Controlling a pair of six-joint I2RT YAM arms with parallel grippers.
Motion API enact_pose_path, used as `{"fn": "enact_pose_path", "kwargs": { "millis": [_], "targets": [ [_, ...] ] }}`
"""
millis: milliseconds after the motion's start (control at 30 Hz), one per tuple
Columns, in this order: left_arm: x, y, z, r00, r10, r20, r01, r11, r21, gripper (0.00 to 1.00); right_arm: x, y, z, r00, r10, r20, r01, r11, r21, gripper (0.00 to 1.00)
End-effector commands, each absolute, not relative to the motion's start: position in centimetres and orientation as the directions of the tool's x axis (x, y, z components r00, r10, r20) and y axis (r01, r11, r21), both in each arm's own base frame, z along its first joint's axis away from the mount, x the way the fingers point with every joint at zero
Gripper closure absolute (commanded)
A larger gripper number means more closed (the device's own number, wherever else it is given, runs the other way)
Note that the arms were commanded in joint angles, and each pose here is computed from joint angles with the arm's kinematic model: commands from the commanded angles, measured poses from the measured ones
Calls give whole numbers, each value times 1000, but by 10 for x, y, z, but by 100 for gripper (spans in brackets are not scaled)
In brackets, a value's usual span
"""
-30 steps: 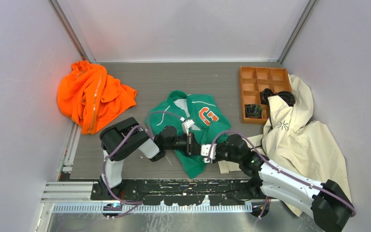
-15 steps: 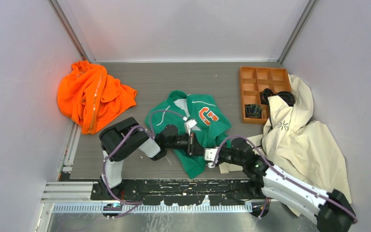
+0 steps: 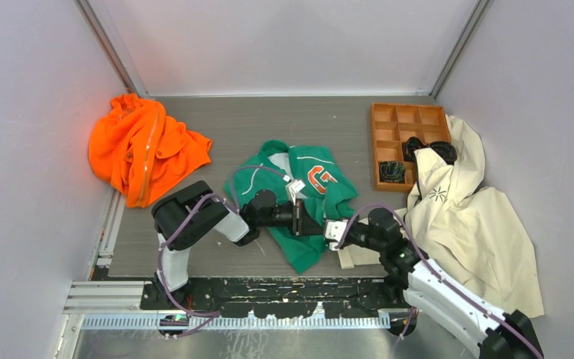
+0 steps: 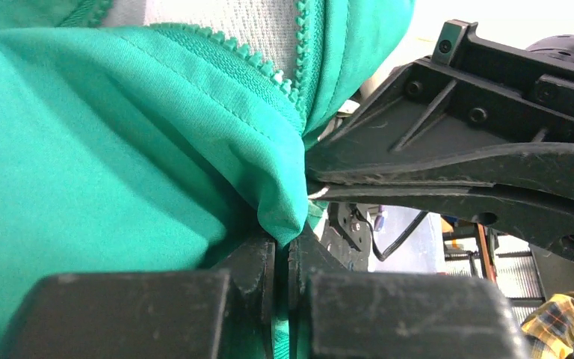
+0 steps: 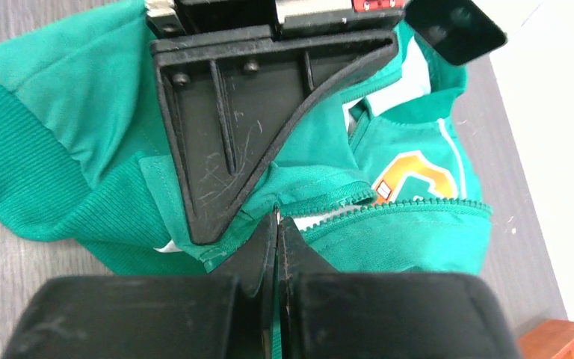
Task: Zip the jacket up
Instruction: Zip the zipper on the jacket.
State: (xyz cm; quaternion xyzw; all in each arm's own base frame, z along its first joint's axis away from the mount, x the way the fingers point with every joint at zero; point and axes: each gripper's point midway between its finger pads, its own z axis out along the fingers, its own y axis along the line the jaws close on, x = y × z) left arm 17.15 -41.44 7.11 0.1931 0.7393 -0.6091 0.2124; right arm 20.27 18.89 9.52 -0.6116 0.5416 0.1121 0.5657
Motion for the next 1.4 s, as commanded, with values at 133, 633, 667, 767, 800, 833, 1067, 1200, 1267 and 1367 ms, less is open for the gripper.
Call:
{"fn": "enact_pose_path", "kwargs": {
  "millis": [133,633,667,767,800,833,1067,1200,1267,1367],
  "targets": [
    [129,-416,64,-840,194,-507,531,95,-842,100,190,222,154,588,-407,-699,-681,218,-699,99],
    [121,-409,68,-822,215,-527,553,81,-829,100,261,179,174,515,-547,-660,-569,358,-740,99],
    [120,-409,68,-823,219,-525,551,81,-830,100,258,180,177,524,-537,-661,-570,356,-740,99],
    [119,-410,72,-820,228,-525,552,73,-830,100,263,185,196,545,-512,-664,-551,378,-744,99],
    [119,-410,74,-816,230,-530,558,72,-827,100,269,186,205,539,-507,-672,-545,398,-738,99],
    [118,-409,75,-814,238,-529,559,76,-826,100,276,189,214,536,-499,-681,-540,418,-731,99],
    [109,-389,83,-788,303,-536,594,145,-791,100,295,214,274,628,-420,-655,-506,419,-754,99],
    [101,-377,88,-778,316,-544,609,163,-776,100,305,217,288,660,-440,-608,-463,399,-791,99],
    [95,-372,88,-768,334,-547,619,167,-767,100,311,214,291,663,-454,-595,-451,392,-802,99],
    [85,-365,88,-751,372,-546,634,176,-753,100,314,217,304,677,-446,-586,-443,389,-808,99]
  ]
}}
